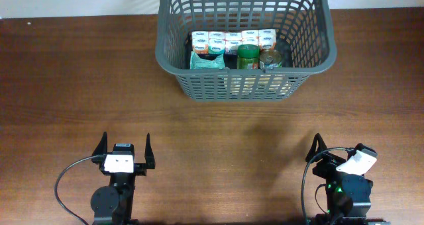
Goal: Pack container
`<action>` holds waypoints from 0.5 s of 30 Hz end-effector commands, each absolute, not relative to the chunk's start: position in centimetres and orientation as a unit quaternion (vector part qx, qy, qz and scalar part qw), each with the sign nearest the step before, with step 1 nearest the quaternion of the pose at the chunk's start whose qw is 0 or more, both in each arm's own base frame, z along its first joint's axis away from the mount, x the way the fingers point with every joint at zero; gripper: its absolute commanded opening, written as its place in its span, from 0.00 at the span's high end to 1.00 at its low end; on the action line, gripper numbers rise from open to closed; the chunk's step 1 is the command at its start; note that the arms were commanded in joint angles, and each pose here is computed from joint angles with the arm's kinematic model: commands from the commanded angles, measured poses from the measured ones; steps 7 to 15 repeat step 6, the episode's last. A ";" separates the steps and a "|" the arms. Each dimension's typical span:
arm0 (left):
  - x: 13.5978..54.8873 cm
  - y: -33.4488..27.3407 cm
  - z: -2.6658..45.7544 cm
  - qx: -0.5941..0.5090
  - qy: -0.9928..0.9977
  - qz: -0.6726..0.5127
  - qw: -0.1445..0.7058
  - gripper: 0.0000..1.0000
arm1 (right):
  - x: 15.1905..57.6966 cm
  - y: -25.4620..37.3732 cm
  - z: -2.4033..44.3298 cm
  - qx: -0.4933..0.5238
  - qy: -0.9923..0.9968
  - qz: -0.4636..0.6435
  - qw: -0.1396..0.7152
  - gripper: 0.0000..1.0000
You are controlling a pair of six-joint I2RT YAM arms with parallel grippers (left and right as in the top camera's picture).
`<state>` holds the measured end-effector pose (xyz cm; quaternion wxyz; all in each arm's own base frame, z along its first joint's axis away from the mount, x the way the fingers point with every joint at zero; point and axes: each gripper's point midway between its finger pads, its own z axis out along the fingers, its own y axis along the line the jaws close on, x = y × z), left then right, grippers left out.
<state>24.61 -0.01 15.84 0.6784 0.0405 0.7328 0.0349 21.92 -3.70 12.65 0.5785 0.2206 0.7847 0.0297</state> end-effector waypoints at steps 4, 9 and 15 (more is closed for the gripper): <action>24.6 -0.3 15.7 0.043 0.733 0.028 0.679 0.01 | 21.9 -3.5 12.4 0.221 0.785 0.034 0.577 0.01; 24.6 -0.3 15.7 0.043 0.733 0.028 0.679 0.01 | 21.9 -3.5 12.4 0.221 0.785 0.034 0.577 0.01; 24.6 -0.3 15.7 0.043 0.733 0.028 0.679 0.01 | 21.9 -3.5 12.4 0.221 0.785 0.034 0.577 0.01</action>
